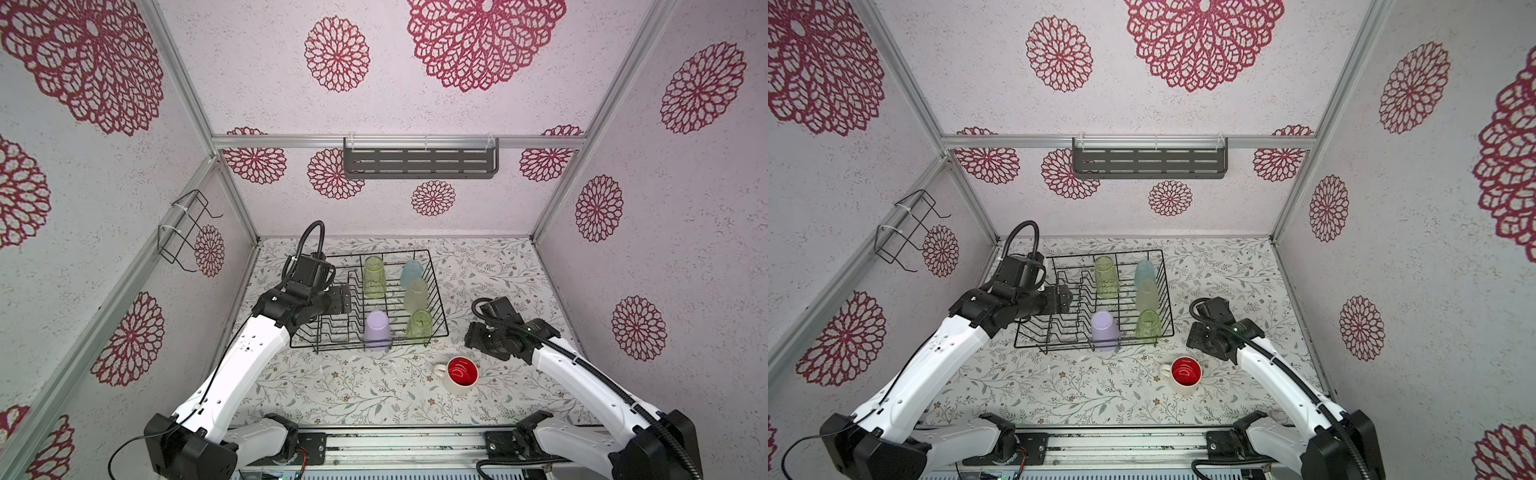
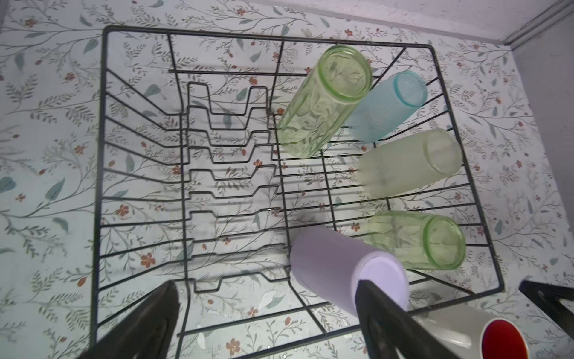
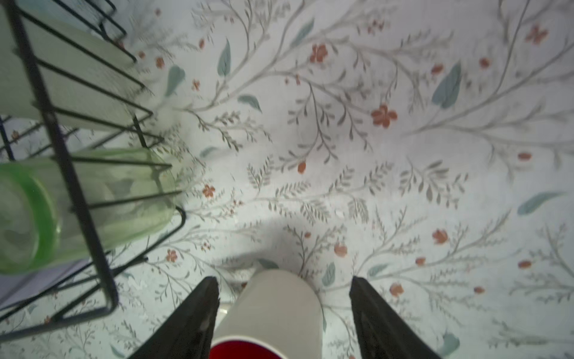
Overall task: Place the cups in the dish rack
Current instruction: 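Grasp the white mug with red interior with the right gripper while the left withdraws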
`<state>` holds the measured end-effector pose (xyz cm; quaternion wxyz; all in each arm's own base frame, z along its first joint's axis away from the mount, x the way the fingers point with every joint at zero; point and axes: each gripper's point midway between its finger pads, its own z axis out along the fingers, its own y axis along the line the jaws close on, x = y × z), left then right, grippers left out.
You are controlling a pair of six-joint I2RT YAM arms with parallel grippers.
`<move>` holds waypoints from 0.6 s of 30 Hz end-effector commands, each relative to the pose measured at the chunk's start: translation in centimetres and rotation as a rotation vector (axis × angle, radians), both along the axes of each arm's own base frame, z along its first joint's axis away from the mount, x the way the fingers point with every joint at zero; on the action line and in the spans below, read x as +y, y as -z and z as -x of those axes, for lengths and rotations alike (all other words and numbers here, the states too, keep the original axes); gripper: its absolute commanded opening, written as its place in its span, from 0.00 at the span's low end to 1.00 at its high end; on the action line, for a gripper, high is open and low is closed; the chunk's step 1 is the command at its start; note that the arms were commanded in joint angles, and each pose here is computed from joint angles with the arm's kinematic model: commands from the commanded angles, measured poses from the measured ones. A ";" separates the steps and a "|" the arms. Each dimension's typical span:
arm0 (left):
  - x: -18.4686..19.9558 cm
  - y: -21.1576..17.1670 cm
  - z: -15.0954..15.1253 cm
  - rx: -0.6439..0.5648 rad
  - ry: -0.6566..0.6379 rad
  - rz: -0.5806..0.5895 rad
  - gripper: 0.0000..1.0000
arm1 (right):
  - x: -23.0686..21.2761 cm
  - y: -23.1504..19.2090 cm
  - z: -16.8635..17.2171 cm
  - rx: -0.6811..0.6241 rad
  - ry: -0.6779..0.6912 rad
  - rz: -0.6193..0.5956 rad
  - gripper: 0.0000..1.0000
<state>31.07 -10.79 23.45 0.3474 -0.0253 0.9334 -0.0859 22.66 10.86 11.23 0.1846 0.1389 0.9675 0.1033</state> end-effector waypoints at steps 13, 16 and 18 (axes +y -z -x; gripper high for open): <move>2.3 -4.1 -1.2 -0.201 -0.148 0.022 0.93 | 1.7 4.6 7.9 0.298 -0.254 0.054 0.52; 2.7 -4.3 -0.5 -0.228 -0.156 0.027 0.94 | 3.5 4.9 8.4 0.307 -0.372 0.035 0.28; 2.8 -4.6 0.0 -0.227 -0.151 0.033 0.95 | 4.7 4.6 8.5 0.294 -0.426 0.027 0.19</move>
